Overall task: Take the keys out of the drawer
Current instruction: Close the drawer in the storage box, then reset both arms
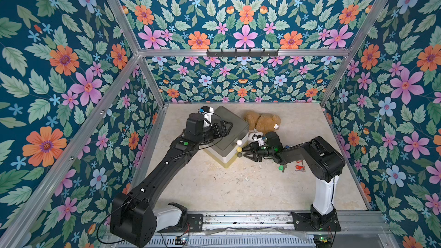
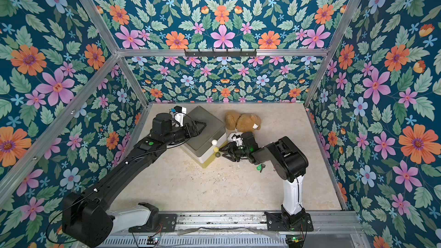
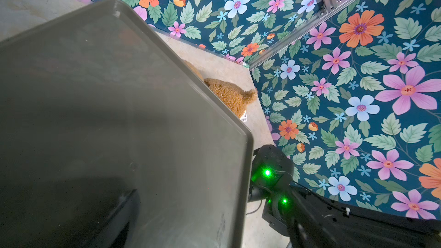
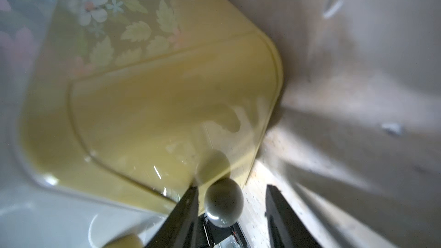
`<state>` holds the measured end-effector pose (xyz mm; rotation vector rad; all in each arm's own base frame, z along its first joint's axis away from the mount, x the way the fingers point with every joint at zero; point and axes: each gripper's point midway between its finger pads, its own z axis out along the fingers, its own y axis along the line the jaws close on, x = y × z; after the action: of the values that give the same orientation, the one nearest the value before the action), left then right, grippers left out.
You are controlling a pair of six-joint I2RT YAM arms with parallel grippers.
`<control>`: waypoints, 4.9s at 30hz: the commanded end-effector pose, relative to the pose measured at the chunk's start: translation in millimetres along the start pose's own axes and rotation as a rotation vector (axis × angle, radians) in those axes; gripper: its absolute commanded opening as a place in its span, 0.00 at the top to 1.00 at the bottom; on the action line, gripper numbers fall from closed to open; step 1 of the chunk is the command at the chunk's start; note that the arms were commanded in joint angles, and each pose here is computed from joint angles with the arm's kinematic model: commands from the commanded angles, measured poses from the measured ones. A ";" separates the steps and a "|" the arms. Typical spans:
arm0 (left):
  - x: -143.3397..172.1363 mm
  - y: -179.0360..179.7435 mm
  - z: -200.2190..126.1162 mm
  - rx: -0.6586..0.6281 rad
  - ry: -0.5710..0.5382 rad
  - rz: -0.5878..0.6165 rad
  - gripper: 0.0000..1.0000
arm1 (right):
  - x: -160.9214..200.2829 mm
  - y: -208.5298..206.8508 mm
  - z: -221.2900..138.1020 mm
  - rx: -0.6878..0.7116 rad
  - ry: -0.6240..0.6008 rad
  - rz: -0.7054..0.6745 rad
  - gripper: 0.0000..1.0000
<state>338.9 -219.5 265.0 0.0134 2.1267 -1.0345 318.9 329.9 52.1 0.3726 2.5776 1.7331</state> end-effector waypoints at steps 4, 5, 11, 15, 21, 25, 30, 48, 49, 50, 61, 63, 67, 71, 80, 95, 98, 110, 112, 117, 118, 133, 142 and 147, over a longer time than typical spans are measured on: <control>3.3 6.6 -2.7 -0.034 0.006 -0.012 0.01 | -1.9 6.7 -1.7 0.024 -0.012 -0.083 0.48; 2.9 6.2 -3.2 -0.032 0.002 -0.010 0.01 | -1.5 6.7 -2.9 0.030 -0.015 -0.085 0.49; -4.8 0.9 -5.5 -0.018 -0.027 0.013 0.01 | 3.0 1.9 -17.2 0.064 -0.067 -0.087 0.48; -17.9 -8.8 -9.7 -0.006 -0.062 0.051 0.01 | 3.1 1.3 -35.2 0.116 -0.129 -0.116 0.48; -36.8 -23.8 -22.0 0.006 -0.121 0.099 0.01 | 6.8 12.2 -68.8 0.183 -0.214 -0.172 0.49; -41.6 -29.0 -35.8 0.008 -0.167 0.119 0.01 | 9.4 15.8 -93.7 0.223 -0.267 -0.209 0.48; -46.3 -30.4 -61.9 -0.013 -0.255 0.153 0.01 | 2.2 25.6 -139.6 0.272 -0.390 -0.265 0.49; -8.1 64.0 -125.3 -0.410 -0.449 0.280 0.01 | -29.1 76.0 -340.7 0.331 -1.267 -0.793 0.32; -6.0 70.5 -129.3 -0.435 -0.468 0.283 0.01 | -26.3 73.8 -346.9 0.337 -1.321 -0.827 0.29; -3.7 77.5 -133.0 -0.461 -0.487 0.286 0.01 | -24.7 70.3 -350.4 0.353 -1.359 -0.866 0.27; 15.3 128.6 -153.6 -0.679 -0.577 0.389 0.01 | -54.4 7.8 -355.0 0.691 -1.378 -0.942 0.21; 16.2 134.9 -155.2 -0.717 -0.580 0.402 0.01 | -59.5 -0.6 -356.3 0.706 -1.384 -0.928 0.21; 19.7 145.0 -151.6 -0.753 -0.583 0.435 0.01 | -68.6 -9.3 -356.7 0.713 -1.404 -0.923 0.20; 21.4 153.6 -149.0 -0.781 -0.606 0.463 0.01 | -73.9 -18.7 -358.6 0.712 -1.425 -0.899 0.20; 23.7 171.7 -134.4 -0.814 -0.601 0.567 0.01 | -76.6 -31.5 -364.7 0.693 -1.474 -0.860 0.19; 9.9 250.1 -115.8 -0.855 -0.584 0.501 0.01 | -78.6 -41.6 -353.9 0.686 -1.444 -0.891 0.19; -3.7 256.0 -109.6 -0.850 -0.590 0.508 0.01 | -80.3 -40.2 -353.4 0.684 -1.440 -0.895 0.19; -11.0 257.1 -76.6 -0.704 -0.544 0.532 0.01 | -91.2 -40.5 -343.1 0.687 -1.375 -0.908 0.15; 0.1 254.7 -75.4 -0.671 -0.557 0.567 0.01 | -91.1 -40.6 -342.9 0.687 -1.374 -0.908 0.13; 0.4 263.4 -76.0 -0.702 -0.569 0.543 0.01 | -91.4 -40.3 -343.0 0.687 -1.375 -0.908 0.11; -0.8 265.1 -76.4 -0.710 -0.572 0.537 0.01 | -91.3 -39.9 -343.1 0.686 -1.376 -0.909 0.11; -10.5 285.3 -78.8 -0.815 -0.559 0.457 0.01 | -94.5 -42.9 -347.9 0.705 -1.393 -0.876 0.01; -9.7 285.7 -78.6 -0.818 -0.554 0.458 0.01 | -94.3 -43.3 -348.1 0.708 -1.393 -0.876 0.01; -9.8 285.1 -78.7 -0.817 -0.557 0.459 0.01 | -94.3 -43.4 -348.0 0.708 -1.393 -0.876 0.01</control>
<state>386.3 27.5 110.1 -0.1459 1.7562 0.1307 352.0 -20.0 131.1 0.2108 1.6521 0.0438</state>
